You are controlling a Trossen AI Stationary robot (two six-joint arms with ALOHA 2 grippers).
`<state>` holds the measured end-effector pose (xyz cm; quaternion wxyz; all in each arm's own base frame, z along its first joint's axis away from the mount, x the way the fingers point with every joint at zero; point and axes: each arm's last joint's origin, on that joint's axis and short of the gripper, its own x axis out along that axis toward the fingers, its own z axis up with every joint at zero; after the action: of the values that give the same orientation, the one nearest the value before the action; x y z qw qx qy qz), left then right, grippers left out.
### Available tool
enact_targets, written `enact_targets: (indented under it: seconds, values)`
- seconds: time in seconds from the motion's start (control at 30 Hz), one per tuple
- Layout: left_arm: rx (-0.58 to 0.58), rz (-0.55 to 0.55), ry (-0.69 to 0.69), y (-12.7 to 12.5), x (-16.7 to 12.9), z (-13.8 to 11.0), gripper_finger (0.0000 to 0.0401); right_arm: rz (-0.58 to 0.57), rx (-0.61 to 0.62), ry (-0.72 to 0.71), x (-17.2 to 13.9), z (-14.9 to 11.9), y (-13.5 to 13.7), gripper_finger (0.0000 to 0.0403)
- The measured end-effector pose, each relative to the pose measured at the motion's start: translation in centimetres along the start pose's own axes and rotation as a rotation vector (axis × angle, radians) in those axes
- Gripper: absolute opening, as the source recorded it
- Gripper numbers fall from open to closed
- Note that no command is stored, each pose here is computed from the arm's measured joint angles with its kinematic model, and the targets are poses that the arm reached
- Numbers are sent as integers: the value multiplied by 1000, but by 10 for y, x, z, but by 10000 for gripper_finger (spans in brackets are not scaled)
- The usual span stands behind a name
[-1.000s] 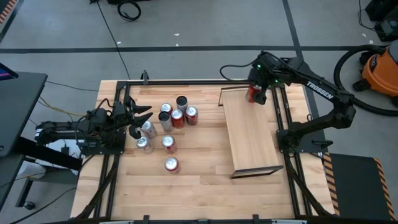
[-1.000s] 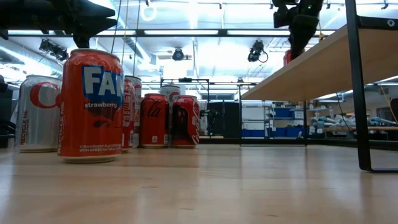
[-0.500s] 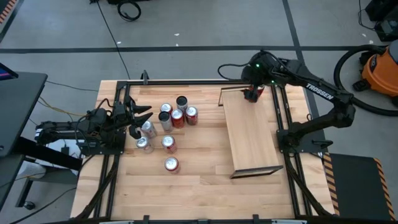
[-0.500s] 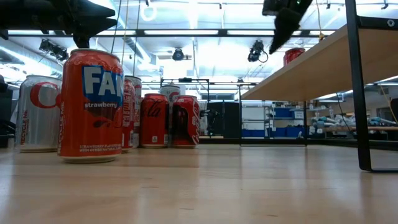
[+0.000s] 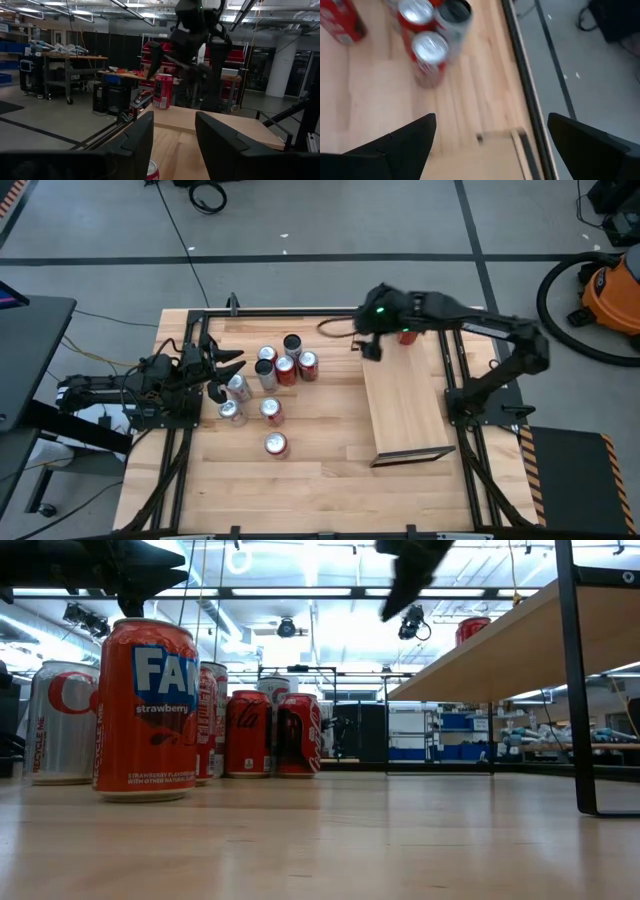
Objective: Place canned beverage on shelf
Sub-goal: Put the top red white soda can on the shelf
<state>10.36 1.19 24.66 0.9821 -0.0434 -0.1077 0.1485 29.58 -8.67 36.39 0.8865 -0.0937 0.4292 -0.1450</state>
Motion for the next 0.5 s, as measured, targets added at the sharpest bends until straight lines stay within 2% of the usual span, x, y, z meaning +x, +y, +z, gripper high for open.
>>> enact_targets:
  seconds: [0.2,0.5]
  values:
    - [-3,0,0,0,0,0,156,55,-31,0,54,28,25,393]
    - [9,0,9,0,0,-1,156,77,-43,-10,120,35,47,394]
